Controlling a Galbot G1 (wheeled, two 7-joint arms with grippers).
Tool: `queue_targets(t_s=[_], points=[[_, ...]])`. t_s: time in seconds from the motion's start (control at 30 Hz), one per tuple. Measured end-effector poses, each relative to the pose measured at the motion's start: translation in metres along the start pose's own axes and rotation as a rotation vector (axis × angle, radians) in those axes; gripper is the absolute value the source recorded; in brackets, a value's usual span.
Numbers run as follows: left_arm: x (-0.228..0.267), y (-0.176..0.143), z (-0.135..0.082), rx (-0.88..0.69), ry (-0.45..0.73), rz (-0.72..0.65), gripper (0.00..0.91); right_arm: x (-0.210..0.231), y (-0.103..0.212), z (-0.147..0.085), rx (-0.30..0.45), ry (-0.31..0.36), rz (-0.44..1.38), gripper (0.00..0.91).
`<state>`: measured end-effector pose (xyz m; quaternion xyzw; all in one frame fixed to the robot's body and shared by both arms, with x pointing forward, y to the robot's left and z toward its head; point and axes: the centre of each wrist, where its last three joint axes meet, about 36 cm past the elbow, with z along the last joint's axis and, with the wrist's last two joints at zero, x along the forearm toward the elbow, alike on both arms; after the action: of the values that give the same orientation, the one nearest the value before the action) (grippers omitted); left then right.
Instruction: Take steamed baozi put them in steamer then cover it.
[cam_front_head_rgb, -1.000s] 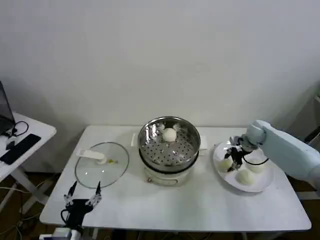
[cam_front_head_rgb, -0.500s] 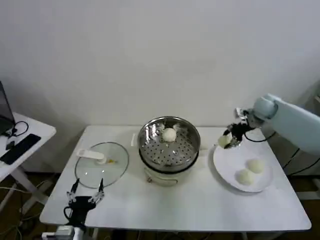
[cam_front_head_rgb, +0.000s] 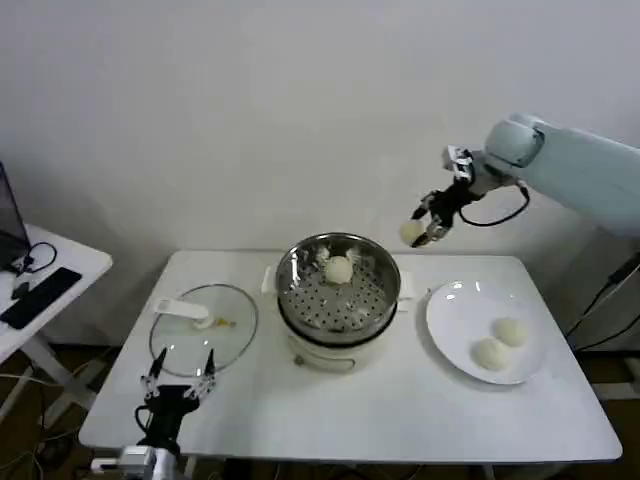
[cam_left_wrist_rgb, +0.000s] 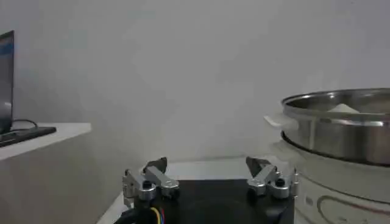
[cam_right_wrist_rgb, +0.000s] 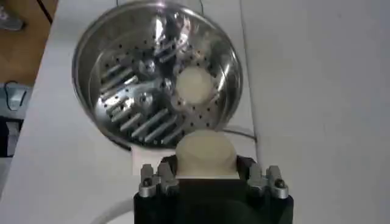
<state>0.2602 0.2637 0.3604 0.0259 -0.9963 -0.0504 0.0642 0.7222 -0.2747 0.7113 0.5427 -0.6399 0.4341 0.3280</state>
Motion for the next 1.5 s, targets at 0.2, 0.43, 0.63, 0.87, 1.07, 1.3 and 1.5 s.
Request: queue_targets(t_s=[0.2, 0.43, 0.63, 0.87, 1.07, 1.3, 1.5], points=[[0.003, 0.003, -0.004, 0.006, -0.002, -0.01, 0.907, -0.037, 0.003, -0.048, 0.048, -0.013, -0.049, 0.685], [0.007, 0.006, -0.003, 0.014, 0.001, -0.02, 0.907, -0.092, 0.012, -0.085, 0.083, -0.02, -0.111, 0.685], [0.006, 0.008, -0.003, 0.019, -0.003, -0.026, 0.907, -0.134, 0.021, -0.102, 0.1, -0.027, -0.16, 0.685], [0.008, 0.009, 0.001, 0.023, 0.006, -0.029, 0.907, -0.167, 0.026, -0.112, 0.11, -0.029, -0.19, 0.685], [0.008, 0.01, 0.003, 0.026, 0.011, -0.031, 0.907, -0.183, 0.027, -0.117, 0.117, -0.021, -0.199, 0.685], [0.008, 0.012, 0.003, 0.027, 0.014, -0.034, 0.907, -0.195, 0.026, -0.121, 0.129, -0.011, -0.201, 0.695], [0.007, 0.012, 0.003, 0.028, 0.013, -0.036, 0.907, -0.204, 0.027, -0.121, 0.131, -0.002, -0.205, 0.705]])
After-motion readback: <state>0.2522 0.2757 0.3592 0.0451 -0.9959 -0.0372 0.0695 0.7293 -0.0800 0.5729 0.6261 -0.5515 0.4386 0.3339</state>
